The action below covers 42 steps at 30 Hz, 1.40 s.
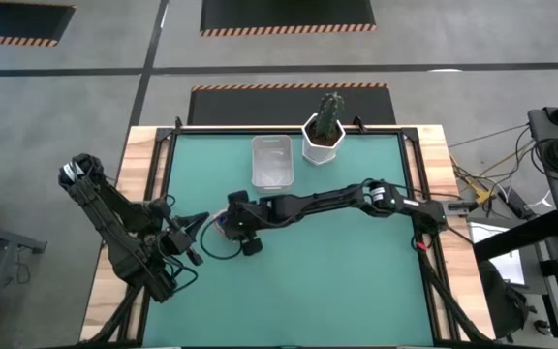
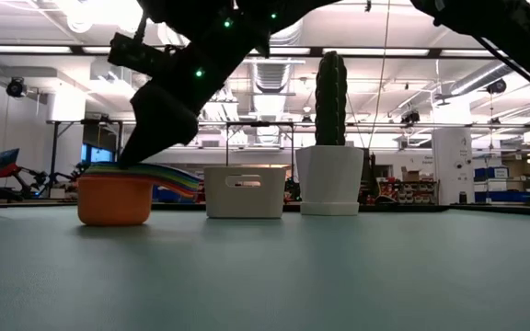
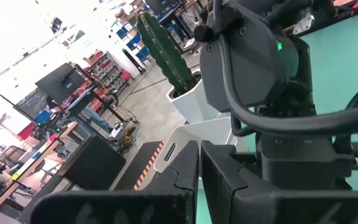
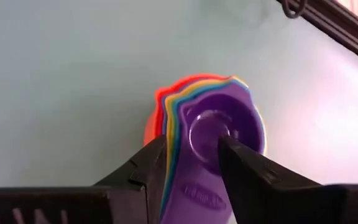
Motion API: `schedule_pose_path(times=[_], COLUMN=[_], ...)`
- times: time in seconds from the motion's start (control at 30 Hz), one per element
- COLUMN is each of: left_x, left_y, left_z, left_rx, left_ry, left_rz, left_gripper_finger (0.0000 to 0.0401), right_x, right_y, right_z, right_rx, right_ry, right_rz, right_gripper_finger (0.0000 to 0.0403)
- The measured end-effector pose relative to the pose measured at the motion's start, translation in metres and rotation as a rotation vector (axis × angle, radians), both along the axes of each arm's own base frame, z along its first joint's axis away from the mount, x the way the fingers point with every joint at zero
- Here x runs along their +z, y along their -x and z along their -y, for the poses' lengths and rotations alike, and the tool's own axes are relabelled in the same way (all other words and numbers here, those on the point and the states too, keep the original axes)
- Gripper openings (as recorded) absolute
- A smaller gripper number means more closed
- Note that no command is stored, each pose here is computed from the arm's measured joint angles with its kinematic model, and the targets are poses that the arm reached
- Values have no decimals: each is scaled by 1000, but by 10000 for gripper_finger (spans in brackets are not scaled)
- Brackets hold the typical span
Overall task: Nest measuring cups in basket
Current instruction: Put the nested measuring cups into the gray bin
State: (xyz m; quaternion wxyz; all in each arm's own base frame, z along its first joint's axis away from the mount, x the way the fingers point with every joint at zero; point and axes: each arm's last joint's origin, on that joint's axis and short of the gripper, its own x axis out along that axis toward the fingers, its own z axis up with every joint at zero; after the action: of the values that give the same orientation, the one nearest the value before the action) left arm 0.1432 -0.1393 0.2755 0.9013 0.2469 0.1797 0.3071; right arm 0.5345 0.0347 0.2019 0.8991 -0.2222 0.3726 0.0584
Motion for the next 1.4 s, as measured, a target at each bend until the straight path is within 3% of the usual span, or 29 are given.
schedule_pose_path(times=[0.27, 0.63, 0.93, 1.13, 1.4], left_x=[0, 0, 0, 0, 0], left_y=[0, 0, 0, 0, 0], left_z=[0, 0, 1, 1, 1], left_rx=[-2, -4, -6, -6, -7], left_ry=[-2, -3, -8, -8, -11], left_rz=[7, 15, 11, 11, 9], left_gripper_finger=[0, 0, 0, 0, 0], right_x=[25, 3, 8, 13, 10], right_y=[11, 9, 7, 3, -2], right_z=[2, 2, 2, 1, -2], right_rx=[-34, -46, -48, -41, 0], right_ry=[-5, -25, -28, -38, -81], right_rz=[-5, -39, -16, 48, 100], right_gripper_finger=[106, 67, 59, 96, 212])
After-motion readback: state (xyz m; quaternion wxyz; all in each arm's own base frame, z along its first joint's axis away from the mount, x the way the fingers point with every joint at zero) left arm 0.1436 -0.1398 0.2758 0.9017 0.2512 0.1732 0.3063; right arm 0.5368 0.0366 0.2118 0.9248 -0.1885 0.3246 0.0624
